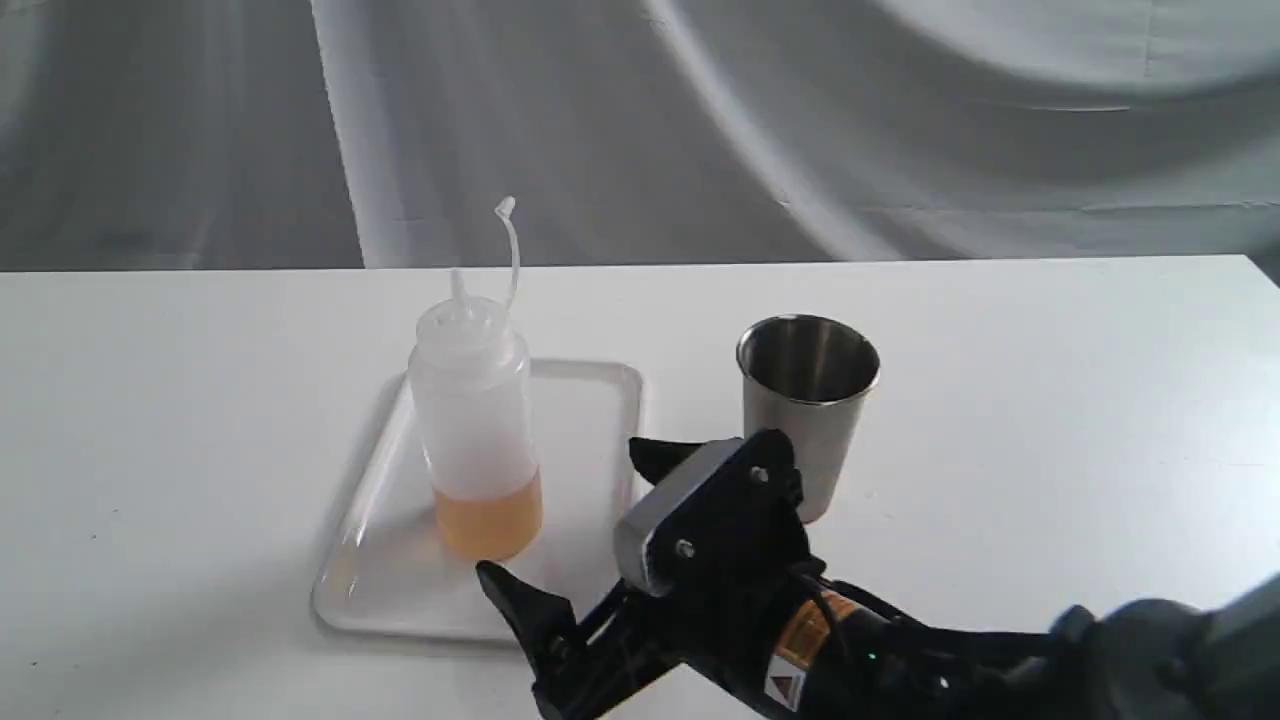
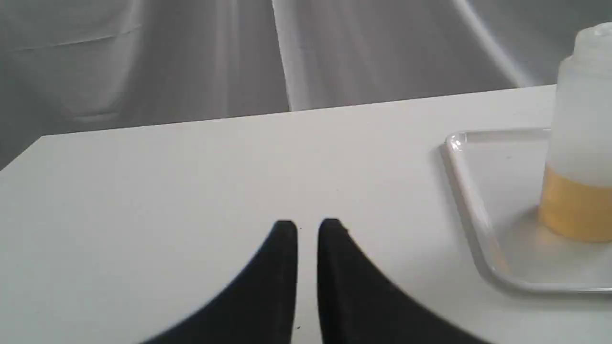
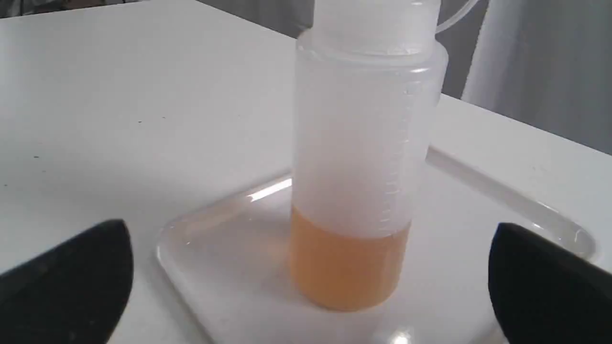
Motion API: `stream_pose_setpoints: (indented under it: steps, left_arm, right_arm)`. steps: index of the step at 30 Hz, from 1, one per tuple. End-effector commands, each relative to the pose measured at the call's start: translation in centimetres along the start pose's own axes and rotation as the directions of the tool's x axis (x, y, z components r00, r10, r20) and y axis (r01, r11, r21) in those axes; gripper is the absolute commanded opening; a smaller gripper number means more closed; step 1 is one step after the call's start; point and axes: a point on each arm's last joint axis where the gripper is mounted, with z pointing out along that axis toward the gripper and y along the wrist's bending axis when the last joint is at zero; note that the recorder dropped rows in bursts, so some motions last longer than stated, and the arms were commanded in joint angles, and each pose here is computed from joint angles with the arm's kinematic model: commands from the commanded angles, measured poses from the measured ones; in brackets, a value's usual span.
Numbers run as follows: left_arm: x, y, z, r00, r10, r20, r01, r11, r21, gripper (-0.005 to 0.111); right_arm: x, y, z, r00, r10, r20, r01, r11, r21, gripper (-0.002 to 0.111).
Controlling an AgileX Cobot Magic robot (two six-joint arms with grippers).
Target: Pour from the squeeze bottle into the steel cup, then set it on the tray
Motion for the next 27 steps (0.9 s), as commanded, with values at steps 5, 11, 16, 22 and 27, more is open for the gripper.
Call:
stream_pose_setpoints:
  steps: [5, 11, 16, 22, 27]
  left_arm:
    - [0.1, 0.0, 0.0, 1.000, -0.001, 0.005, 0.001, 1.000, 0.006, 0.008]
    - [0.1, 0.0, 0.0, 1.000, -0.001, 0.005, 0.001, 1.000, 0.006, 0.008]
    - [0.1, 0.0, 0.0, 1.000, -0.001, 0.005, 0.001, 1.000, 0.006, 0.008]
    - [0.1, 0.0, 0.0, 1.000, -0.001, 0.005, 0.001, 1.000, 0.006, 0.008]
    - [0.1, 0.0, 0.0, 1.000, -0.001, 0.005, 0.001, 1.000, 0.006, 0.008]
  right_arm:
    - [-2.1, 1.0, -4.9, 0.999, -0.017, 0.034, 0.018, 0.999, -0.045, 0.105]
    - [-2.7, 1.1, -9.2, 1.000, -0.023, -0.010, 0.022, 0.999, -0.045, 0.105]
    - [-3.1, 1.0, -12.2, 0.993, -0.035, -0.111, 0.030, 0.999, -0.043, 0.105]
    - [-5.8, 0.8, -14.4, 1.000, 0.019, -0.015, -0.020, 0.999, -0.028, 0.104]
    - [-7.7, 0.8, -16.4, 0.999, 0.012, 0.043, -0.011, 0.999, -0.030, 0.092]
